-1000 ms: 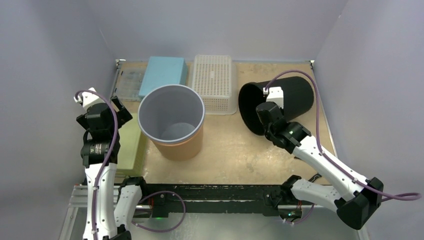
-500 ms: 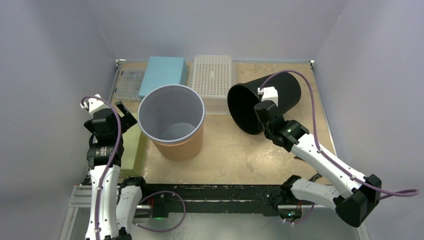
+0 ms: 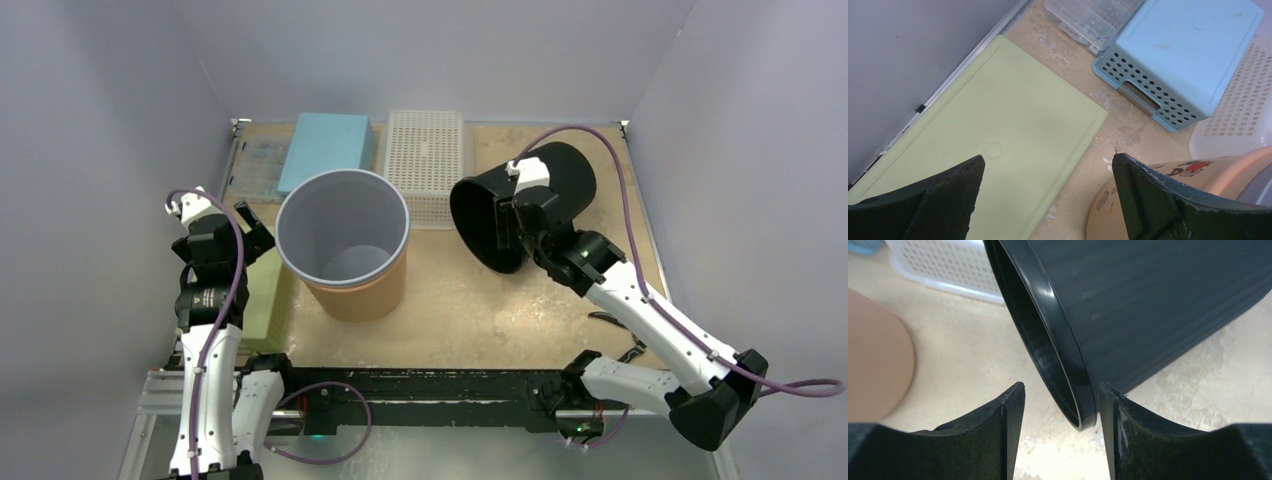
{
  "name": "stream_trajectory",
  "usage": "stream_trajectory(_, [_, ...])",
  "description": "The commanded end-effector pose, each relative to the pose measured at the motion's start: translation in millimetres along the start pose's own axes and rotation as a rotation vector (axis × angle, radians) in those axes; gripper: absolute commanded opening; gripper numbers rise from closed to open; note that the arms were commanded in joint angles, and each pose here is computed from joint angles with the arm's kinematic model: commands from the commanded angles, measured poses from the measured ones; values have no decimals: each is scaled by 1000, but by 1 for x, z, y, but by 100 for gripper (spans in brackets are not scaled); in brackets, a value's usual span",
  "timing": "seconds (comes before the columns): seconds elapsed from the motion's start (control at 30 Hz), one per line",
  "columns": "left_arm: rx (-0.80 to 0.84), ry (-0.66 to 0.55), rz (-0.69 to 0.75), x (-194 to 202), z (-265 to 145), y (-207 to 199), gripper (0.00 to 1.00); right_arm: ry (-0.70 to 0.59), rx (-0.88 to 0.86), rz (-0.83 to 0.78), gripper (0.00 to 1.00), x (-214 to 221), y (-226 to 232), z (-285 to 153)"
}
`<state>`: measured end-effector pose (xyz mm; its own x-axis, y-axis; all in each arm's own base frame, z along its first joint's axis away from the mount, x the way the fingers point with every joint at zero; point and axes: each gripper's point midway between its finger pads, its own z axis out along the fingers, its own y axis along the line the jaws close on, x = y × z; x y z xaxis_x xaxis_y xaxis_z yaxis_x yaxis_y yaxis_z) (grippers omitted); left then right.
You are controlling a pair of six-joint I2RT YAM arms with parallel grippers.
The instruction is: Turn the large container upside down
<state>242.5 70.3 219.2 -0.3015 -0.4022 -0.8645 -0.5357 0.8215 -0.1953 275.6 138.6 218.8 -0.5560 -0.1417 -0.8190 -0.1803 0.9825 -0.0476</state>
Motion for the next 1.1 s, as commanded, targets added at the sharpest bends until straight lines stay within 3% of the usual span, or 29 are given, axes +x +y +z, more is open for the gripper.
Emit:
stream_trajectory(0.0, [22, -24, -24, -6, 3, -5, 98, -165, -48, -19, 59, -57, 9, -12])
stream_trajectory(0.17, [29, -18, -21, -5, 4, -7, 99, -199, -41, -103, 59, -75, 15, 3])
stream_trajectory(0.33, [35, -12, -18, -4, 5, -9, 98, -120, -77, -157, 46, -62, 29, 24])
stream_trajectory(0.53, [43, -6, -15, -3, 6, -10, 98, -136, -135, -170, 18, -61, 37, 19])
stream_trajectory(0.67, [45, -4, -15, -2, 7, -11, 99, -73, -153, -200, 1, -47, 39, 21])
stream_trajectory(0.87, [50, -3, -16, -2, 7, -12, 99, 3, -77, -218, 0, -29, 35, 21])
stream_trajectory(1.07, [51, 0, -16, -2, 7, -12, 99, -39, 66, -323, 0, -25, 49, -2])
